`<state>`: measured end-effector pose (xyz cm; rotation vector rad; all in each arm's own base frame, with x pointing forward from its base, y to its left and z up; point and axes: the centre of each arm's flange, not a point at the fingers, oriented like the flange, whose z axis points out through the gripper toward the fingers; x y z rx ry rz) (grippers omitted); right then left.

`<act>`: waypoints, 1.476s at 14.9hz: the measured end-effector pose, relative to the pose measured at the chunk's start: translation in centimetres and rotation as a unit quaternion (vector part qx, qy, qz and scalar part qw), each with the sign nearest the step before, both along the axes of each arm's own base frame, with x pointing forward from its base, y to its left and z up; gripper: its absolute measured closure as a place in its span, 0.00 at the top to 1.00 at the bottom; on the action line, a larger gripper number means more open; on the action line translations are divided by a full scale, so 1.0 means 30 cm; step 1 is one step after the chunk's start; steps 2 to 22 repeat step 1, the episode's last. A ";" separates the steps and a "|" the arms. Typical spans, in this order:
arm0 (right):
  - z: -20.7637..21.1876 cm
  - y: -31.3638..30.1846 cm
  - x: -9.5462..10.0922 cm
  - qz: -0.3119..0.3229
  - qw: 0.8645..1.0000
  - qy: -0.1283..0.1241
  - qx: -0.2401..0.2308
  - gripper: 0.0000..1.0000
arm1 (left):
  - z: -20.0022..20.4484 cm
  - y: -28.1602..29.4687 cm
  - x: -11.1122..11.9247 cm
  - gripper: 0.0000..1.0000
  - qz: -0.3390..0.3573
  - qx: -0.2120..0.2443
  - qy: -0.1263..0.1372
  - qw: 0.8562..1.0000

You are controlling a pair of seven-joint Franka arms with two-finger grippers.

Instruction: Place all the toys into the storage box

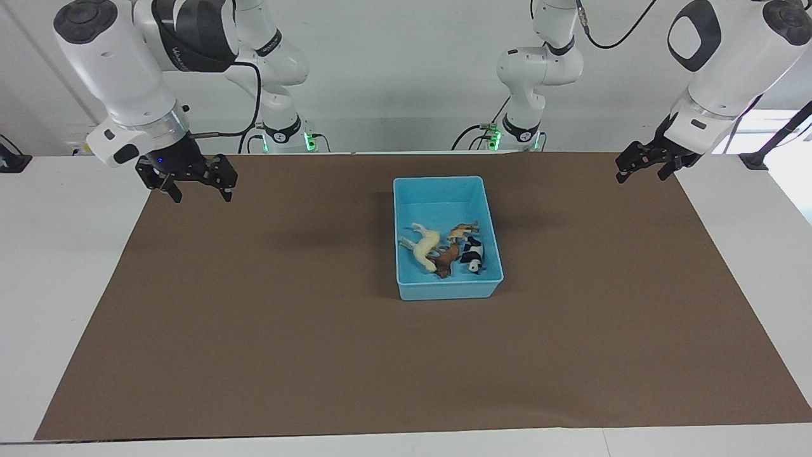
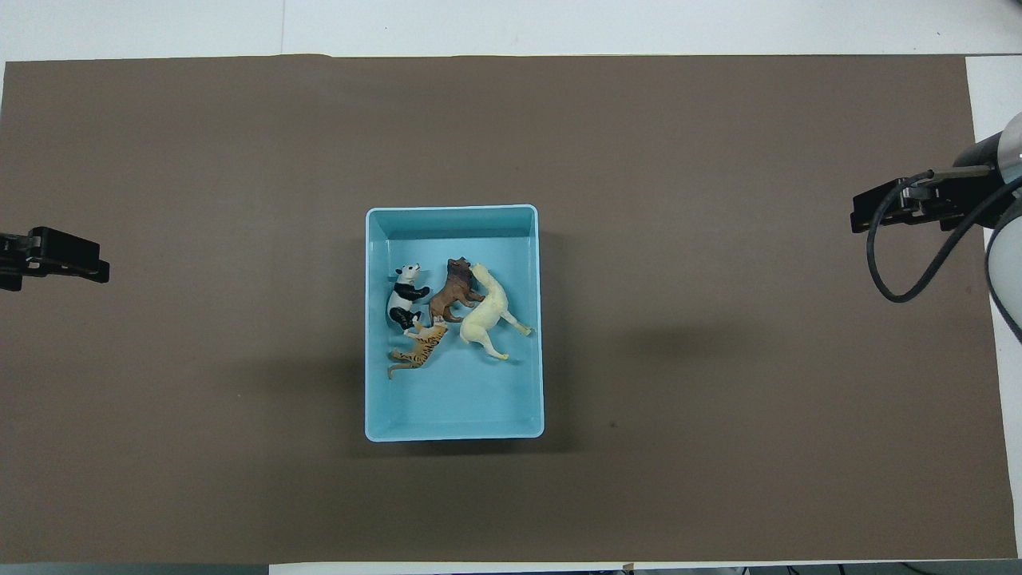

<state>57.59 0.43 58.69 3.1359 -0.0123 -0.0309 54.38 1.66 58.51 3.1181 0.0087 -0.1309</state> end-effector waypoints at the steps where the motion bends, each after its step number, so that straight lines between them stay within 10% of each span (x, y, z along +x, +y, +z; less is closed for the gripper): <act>1: 0.000 0.000 0.000 0.000 1.000 0.000 0.000 1.00 | 0.000 0.000 0.000 1.00 0.000 0.000 0.000 1.000; 22: 0.000 0.000 0.000 0.000 1.000 0.000 0.000 1.00 | 0.000 0.000 0.000 1.00 0.000 0.000 0.000 1.000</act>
